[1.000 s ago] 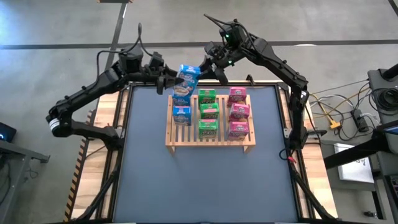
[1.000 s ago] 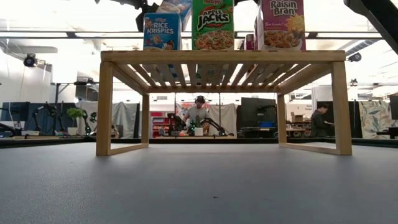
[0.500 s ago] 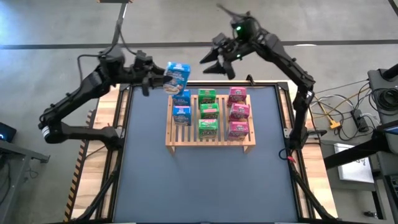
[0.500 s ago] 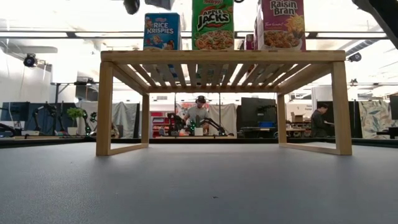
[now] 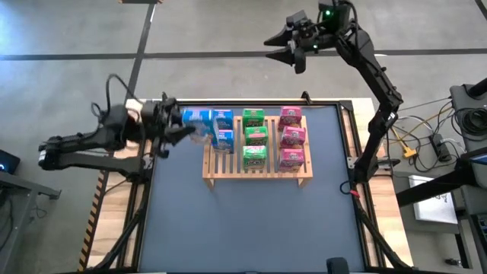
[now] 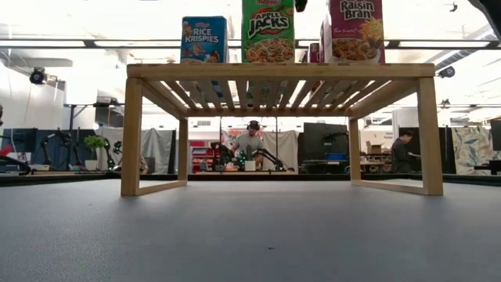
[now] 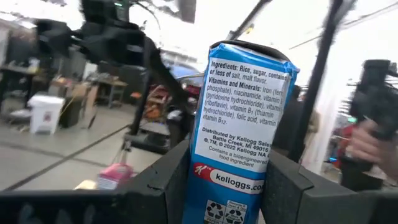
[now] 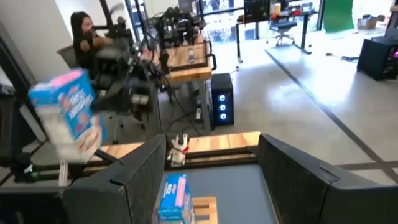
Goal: Stack cereal on shelf
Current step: Put the blue cereal box on the shelf aligned with the other blue cereal boxes
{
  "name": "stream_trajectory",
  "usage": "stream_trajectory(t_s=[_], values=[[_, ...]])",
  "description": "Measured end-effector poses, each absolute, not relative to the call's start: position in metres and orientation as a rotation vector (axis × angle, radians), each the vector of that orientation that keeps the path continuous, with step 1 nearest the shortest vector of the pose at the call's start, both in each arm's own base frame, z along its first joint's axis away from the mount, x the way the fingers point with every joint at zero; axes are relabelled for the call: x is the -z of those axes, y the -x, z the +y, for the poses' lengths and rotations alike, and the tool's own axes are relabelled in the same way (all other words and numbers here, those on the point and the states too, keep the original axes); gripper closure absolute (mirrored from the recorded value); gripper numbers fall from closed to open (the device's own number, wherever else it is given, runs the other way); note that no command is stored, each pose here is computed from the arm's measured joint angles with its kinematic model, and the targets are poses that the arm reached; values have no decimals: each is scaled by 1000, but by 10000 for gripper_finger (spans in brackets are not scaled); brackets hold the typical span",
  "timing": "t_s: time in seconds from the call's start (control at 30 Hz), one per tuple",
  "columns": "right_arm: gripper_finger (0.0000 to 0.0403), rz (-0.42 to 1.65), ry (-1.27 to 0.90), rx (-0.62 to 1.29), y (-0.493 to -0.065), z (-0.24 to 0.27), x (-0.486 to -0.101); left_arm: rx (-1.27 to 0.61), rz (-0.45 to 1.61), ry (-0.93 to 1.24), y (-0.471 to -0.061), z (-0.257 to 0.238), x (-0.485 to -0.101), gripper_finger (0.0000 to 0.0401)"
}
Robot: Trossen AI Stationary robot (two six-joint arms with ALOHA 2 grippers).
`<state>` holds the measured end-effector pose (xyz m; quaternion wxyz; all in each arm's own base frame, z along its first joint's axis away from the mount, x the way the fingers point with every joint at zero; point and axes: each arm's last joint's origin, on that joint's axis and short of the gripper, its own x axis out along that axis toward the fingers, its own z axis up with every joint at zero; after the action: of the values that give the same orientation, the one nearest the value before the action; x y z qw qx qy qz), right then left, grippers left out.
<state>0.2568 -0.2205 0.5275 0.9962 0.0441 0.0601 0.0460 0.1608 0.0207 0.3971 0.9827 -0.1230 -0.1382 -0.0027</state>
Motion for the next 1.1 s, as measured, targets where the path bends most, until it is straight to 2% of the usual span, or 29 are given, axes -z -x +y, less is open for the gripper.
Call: stream_trajectory(t_s=[0.1, 0.27, 0.6, 1.1], values=[[158, 95, -92, -87, -256, -221, -531, 33, -283, 219, -165, 6, -373, 262], [157, 72, -119, -85, -257, -222, -534, 107, -225, 50, -172, -12, -343, 262], [161, 79, -167, -82, -258, -223, -533, 39, -132, 78, -178, -12, -309, 262], [163, 82, -170, -65, -258, -223, -532, 1, -162, 142, -191, -12, -258, 262]])
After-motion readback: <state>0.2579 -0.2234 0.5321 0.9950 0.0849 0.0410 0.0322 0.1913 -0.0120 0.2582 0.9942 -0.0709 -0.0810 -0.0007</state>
